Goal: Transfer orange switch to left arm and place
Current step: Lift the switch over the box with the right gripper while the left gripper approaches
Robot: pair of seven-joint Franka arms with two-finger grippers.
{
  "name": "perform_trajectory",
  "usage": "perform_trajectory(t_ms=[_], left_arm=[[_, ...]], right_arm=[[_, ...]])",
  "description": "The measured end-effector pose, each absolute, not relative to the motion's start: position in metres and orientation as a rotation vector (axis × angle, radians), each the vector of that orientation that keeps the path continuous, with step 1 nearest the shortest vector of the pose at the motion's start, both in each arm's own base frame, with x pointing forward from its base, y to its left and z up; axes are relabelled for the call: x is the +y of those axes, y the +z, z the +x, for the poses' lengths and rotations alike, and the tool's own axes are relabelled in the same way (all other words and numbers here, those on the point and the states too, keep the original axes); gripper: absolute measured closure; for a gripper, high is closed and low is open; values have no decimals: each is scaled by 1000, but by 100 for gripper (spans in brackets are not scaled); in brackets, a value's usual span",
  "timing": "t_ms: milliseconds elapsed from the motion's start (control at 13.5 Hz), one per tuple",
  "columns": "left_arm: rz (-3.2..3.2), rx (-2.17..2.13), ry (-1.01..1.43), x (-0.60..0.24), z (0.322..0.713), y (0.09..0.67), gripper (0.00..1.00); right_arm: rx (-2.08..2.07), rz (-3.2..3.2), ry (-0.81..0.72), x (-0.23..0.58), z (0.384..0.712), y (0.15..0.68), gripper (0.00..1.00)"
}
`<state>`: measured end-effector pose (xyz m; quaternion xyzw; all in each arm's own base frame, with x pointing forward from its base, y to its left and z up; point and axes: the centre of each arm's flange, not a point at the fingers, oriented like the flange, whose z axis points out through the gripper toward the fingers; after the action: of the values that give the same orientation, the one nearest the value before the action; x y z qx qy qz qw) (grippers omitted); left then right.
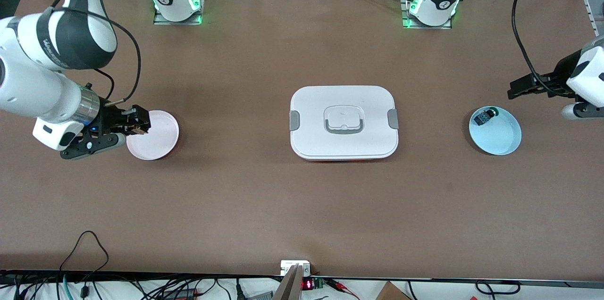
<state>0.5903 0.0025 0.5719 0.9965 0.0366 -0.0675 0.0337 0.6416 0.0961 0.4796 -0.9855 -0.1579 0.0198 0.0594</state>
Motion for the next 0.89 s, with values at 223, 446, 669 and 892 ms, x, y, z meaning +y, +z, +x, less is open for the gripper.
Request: perform_trajectory(t_ms=[223, 446, 669, 892], left_arm=[[2920, 116, -284, -9, 586, 567, 0], [2809, 139, -301, -13, 585, 569, 0], [2774, 146, -301, -12, 585, 570, 0], [2559, 174, -349, -25, 586, 571, 0]], right_arm=[[-655, -2871, -62, 116, 644, 514, 25], [-816, -2685, -202, 132, 648, 532, 25], [-1001, -2415, -365, 152, 650, 536, 25], [-1122, -2186, -493, 184, 649, 532, 25]])
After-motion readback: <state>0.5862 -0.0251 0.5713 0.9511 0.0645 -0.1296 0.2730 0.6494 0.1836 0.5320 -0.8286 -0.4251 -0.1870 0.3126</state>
